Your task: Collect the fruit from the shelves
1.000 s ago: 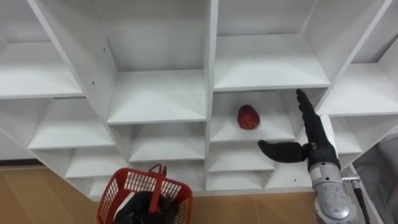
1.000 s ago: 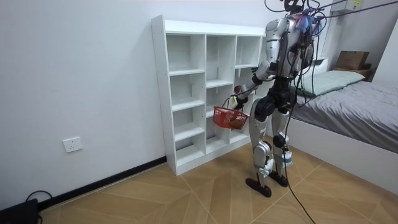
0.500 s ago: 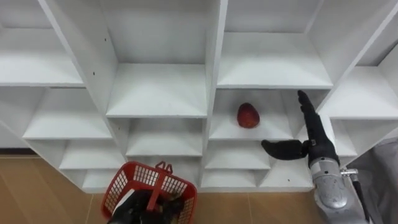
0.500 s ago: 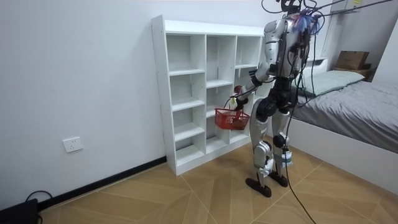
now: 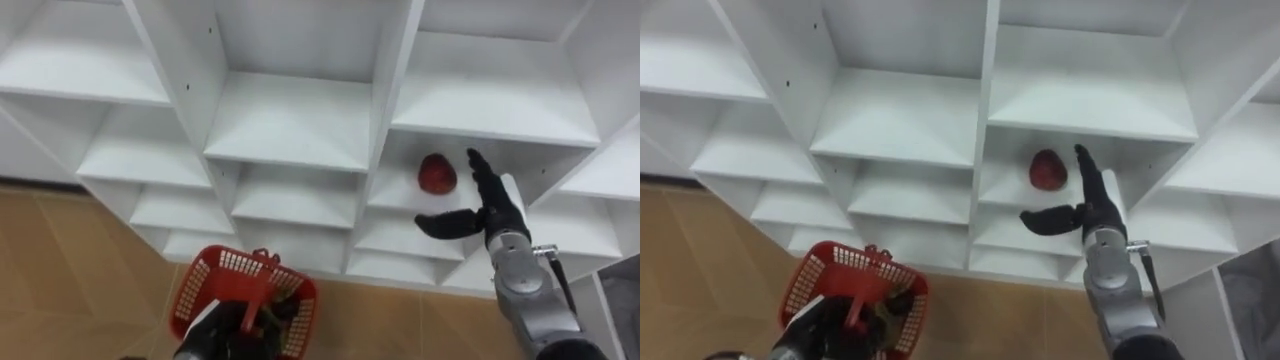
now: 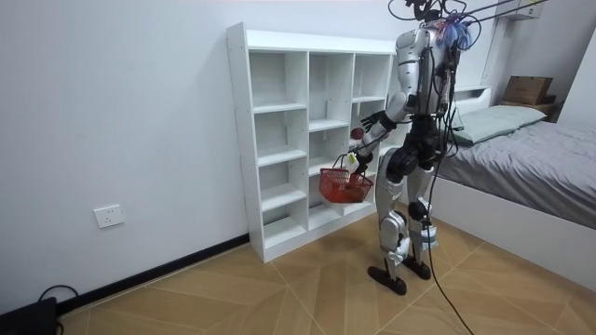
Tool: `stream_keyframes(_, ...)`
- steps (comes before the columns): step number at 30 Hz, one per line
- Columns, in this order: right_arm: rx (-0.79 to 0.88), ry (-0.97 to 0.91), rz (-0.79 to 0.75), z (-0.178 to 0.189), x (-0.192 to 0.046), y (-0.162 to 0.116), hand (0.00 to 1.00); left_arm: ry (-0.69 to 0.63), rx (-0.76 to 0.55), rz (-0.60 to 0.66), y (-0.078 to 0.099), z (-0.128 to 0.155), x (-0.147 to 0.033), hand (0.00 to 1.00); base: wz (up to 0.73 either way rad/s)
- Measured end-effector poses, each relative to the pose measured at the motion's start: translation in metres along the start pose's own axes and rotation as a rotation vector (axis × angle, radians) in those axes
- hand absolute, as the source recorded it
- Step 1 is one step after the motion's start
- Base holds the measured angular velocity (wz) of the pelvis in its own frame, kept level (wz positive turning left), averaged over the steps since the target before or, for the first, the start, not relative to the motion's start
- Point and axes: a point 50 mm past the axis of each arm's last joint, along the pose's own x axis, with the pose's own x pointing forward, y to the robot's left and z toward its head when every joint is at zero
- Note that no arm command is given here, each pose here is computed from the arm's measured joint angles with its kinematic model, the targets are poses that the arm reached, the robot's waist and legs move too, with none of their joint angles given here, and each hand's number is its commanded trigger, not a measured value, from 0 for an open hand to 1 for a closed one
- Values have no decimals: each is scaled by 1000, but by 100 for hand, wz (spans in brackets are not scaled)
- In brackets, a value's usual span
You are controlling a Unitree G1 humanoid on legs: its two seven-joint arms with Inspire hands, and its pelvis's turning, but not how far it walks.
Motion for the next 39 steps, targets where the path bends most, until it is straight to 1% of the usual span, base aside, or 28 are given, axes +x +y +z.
stream_keyframes(2, -13, 0, -11, 2, 3, 1, 0, -2, 15, -11, -1, 4, 4, 100, 6)
stream_keyframes(10, -22, -37, -14, 20, 13, 0, 0, -10, 20, -15, -1, 10, 8, 100, 0)
stream_keyframes(14, -24, -61, -38, 29, 17, -6, 0, -26, 26, -11, 0, 17, 11, 100, 4)
stream_keyframes(20, -16, -112, -114, 48, 25, -20, 0, -20, 26, -6, 1, 17, 12, 100, 4)
stream_keyframes(24, -26, -126, -157, 53, 27, -31, 0, -13, 26, 10, 2, 15, 12, 100, -1)
stream_keyframes(29, 17, -110, -228, 52, 29, -50, 0, -31, 31, 38, 5, 23, 15, 100, 0)
stream_keyframes(34, 34, -106, -276, 51, 29, -59, 0, -31, 31, 50, 7, 24, 16, 100, -5)
stream_keyframes(39, 33, -101, -294, 50, 28, -60, 0, -16, 29, 59, 8, 21, 16, 100, -1)
